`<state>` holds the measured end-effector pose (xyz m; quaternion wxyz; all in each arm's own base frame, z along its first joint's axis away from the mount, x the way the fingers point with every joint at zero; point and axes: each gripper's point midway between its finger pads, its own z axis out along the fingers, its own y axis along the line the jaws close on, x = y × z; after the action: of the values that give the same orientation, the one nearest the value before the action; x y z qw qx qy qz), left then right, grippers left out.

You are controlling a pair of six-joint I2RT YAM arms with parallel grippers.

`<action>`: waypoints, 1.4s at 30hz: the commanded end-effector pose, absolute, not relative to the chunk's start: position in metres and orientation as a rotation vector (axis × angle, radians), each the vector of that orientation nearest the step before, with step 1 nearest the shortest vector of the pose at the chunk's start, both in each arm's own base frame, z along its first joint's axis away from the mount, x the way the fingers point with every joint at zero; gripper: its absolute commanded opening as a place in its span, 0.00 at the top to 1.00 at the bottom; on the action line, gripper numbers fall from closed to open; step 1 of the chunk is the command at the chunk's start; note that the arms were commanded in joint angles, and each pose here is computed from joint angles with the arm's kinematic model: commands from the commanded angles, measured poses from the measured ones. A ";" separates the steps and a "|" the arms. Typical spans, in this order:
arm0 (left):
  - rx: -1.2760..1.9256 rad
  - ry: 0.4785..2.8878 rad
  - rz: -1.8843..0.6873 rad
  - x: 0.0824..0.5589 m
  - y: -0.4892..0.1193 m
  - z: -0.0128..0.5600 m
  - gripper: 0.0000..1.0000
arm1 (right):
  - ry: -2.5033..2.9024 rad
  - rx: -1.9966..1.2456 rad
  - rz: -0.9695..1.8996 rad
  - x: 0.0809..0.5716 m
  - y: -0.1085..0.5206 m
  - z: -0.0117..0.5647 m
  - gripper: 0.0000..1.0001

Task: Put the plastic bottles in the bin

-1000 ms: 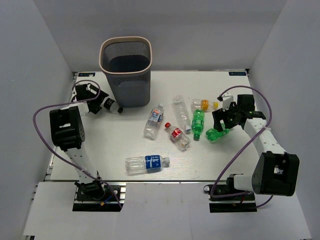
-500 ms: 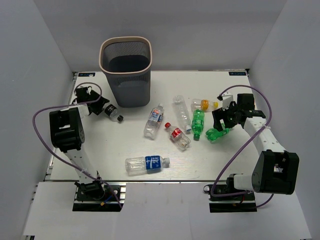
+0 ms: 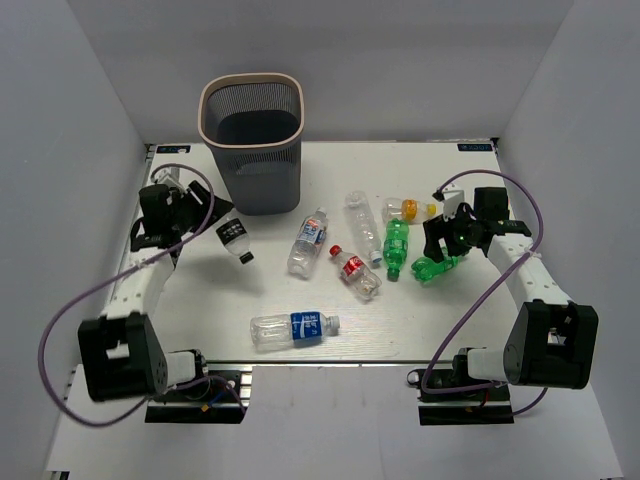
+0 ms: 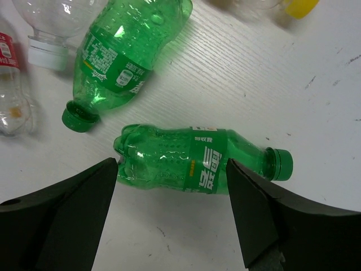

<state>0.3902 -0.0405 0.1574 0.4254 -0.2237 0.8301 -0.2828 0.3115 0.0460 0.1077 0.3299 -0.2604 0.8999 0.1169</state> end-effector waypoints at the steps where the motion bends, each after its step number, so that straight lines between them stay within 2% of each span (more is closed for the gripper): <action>1: -0.266 1.971 -0.893 0.356 -0.082 0.213 1.00 | 2.295 -0.710 0.345 0.319 0.053 0.120 0.18; 5: 0.051 1.802 -1.033 0.310 -0.113 0.271 0.99 | 2.281 -0.727 0.367 0.322 0.057 0.121 0.18; 9: 0.187 1.638 -1.131 0.288 -0.128 0.344 0.99 | 2.276 -0.737 0.398 0.324 0.061 0.122 0.20; 14: 0.176 1.363 -1.119 0.324 -0.120 0.453 0.99 | 2.209 -0.840 0.533 0.317 0.082 0.135 0.22; 15: 0.130 1.355 -1.133 0.351 -0.115 0.454 0.99 | 2.148 -0.910 0.583 0.315 0.091 0.142 0.24; 17: 0.123 1.221 -1.138 0.367 -0.109 0.502 0.99 | 2.054 -1.064 0.649 0.298 0.103 0.150 0.29; 18: 0.090 1.227 -1.151 0.394 -0.105 0.497 0.99 | 2.033 -1.097 0.675 0.291 0.106 0.151 0.31; 19: 0.109 1.166 -1.138 0.399 -0.103 0.528 0.99 | 1.959 -1.167 0.741 0.280 0.122 0.156 0.31; 24: -0.024 1.123 -1.035 0.470 -0.079 0.557 0.94 | 1.695 -1.401 0.710 0.254 0.143 0.169 0.31; 26: -0.130 1.203 -0.967 0.511 -0.064 0.529 0.91 | 1.638 -1.452 0.742 0.246 0.158 0.174 0.31; 29: -0.129 1.222 -0.890 0.534 -0.060 0.525 0.60 | 1.580 -1.505 0.784 0.239 0.182 0.182 0.29; 30: -0.126 1.254 -0.863 0.549 -0.058 0.514 0.35 | 1.590 -1.496 0.805 0.239 0.189 0.184 0.28; 32: -0.141 1.303 -0.820 0.563 -0.058 0.503 0.20 | 1.538 -1.548 0.841 0.236 0.210 0.188 0.22; 33: -0.142 1.320 -0.794 0.567 -0.056 0.505 0.08 | 1.535 -1.560 0.858 0.233 0.217 0.189 0.21; 37: -0.134 1.338 -0.758 0.573 -0.058 0.504 0.01 | 1.463 -1.685 0.898 0.218 0.258 0.181 0.16; 41: -0.134 1.384 -0.670 0.550 -0.051 0.511 0.01 | 1.421 -1.806 0.901 0.201 0.282 0.158 0.10; 42: -0.110 1.358 -0.652 0.520 -0.052 0.534 0.01 | 1.395 -1.826 0.899 0.198 0.288 0.155 0.10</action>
<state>0.5852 -0.0574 0.4621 0.6829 -0.0775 0.6419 -0.3400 0.1941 0.2703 0.1541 0.3152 -0.6784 0.5579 0.3594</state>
